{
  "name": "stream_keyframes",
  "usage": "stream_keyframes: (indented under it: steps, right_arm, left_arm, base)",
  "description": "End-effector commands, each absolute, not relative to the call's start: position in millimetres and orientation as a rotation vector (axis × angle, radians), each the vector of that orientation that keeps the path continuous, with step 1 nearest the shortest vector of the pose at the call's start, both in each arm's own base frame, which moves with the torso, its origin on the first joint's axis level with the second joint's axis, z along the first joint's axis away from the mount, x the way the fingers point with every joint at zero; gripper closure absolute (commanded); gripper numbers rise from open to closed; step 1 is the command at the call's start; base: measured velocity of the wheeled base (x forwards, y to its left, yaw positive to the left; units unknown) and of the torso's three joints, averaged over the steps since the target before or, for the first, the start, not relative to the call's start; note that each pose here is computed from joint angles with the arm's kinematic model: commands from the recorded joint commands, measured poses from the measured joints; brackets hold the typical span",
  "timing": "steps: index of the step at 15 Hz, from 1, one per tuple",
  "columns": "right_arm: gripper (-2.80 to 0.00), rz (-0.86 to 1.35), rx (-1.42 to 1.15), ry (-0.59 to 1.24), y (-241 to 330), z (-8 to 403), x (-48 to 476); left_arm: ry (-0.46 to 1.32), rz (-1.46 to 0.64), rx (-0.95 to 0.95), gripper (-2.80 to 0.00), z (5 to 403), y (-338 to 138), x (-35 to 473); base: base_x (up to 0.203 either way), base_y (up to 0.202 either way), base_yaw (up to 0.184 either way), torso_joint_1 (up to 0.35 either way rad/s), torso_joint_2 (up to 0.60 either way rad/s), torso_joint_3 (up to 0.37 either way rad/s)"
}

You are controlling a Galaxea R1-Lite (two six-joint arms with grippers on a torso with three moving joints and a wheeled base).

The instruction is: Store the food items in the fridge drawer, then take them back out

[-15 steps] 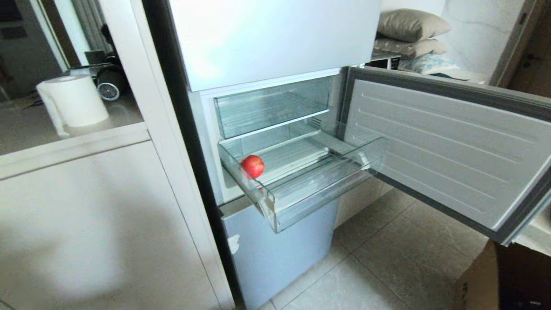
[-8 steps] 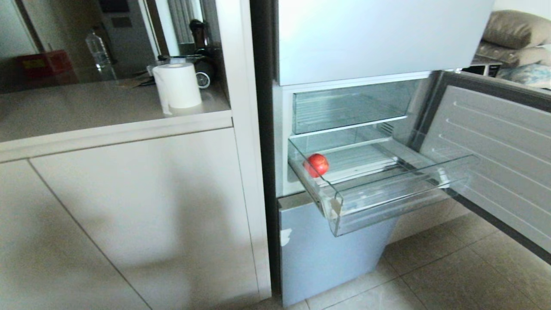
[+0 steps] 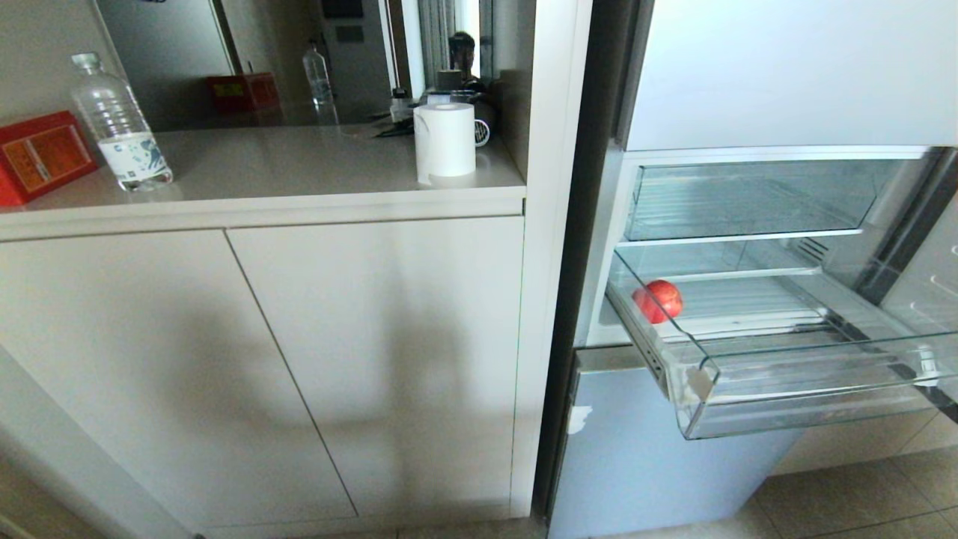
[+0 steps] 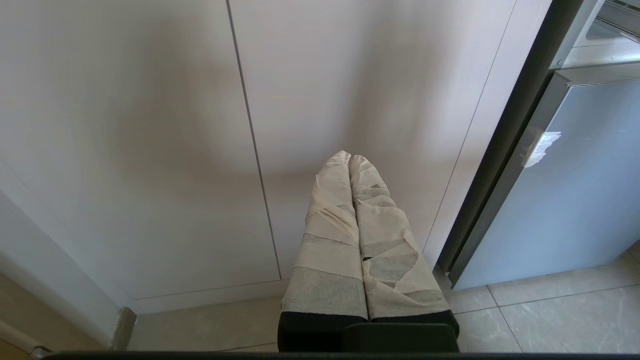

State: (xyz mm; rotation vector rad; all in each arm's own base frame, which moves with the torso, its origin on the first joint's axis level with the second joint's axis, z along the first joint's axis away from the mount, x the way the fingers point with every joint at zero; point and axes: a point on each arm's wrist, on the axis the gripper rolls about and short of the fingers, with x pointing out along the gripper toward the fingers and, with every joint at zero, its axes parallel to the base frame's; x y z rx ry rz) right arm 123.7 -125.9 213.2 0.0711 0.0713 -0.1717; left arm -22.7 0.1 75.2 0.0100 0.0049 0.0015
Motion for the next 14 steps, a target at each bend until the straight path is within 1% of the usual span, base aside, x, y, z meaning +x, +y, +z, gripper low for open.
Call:
stream_keyframes:
  steps: [1, 3, 6, 8, 11, 14]
  right_arm:
    - [0.0, -0.026, 0.092, 0.104, -113, 207, 147]
    - [0.0, 0.058, 0.106, 0.141, -106, 206, 176]
    - [0.0, 0.073, 0.096, 0.195, -90, 203, 235]
    - [0.0, 0.05, 0.076, 0.22, -80, 199, 278]
    - [0.0, 0.008, 0.055, 0.264, -67, 181, 333]
    - [0.0, -0.016, 0.046, 0.283, -65, 166, 371]
  left_arm:
    - [0.006, 0.002, 0.009, 0.0, 75, 0, -23]
    - [0.006, 0.002, 0.011, 0.0, 75, 0, -23]
    - [0.006, 0.002, 0.01, 0.0, 75, 0, -23]
    - [0.006, 0.002, 0.011, 0.0, 75, 0, -23]
    - [0.006, 0.003, 0.011, 0.0, 75, 0, -23]
    - [0.006, 0.003, 0.011, 0.0, 75, 0, -23]
  base:
    - [0.0, 0.0, 0.0, 0.0, 0.0, 0.0]
    - [0.0, 0.0, 0.0, 0.0, 0.0, 0.0]
    - [0.0, 0.0, 0.0, 0.0, 0.0, 0.0]
    - [0.0, 0.0, 0.0, 0.0, 0.0, 0.0]
    - [0.0, 0.0, 0.0, 0.0, 0.0, 0.0]
    - [0.0, 0.0, 0.0, 0.0, 0.0, 0.0]
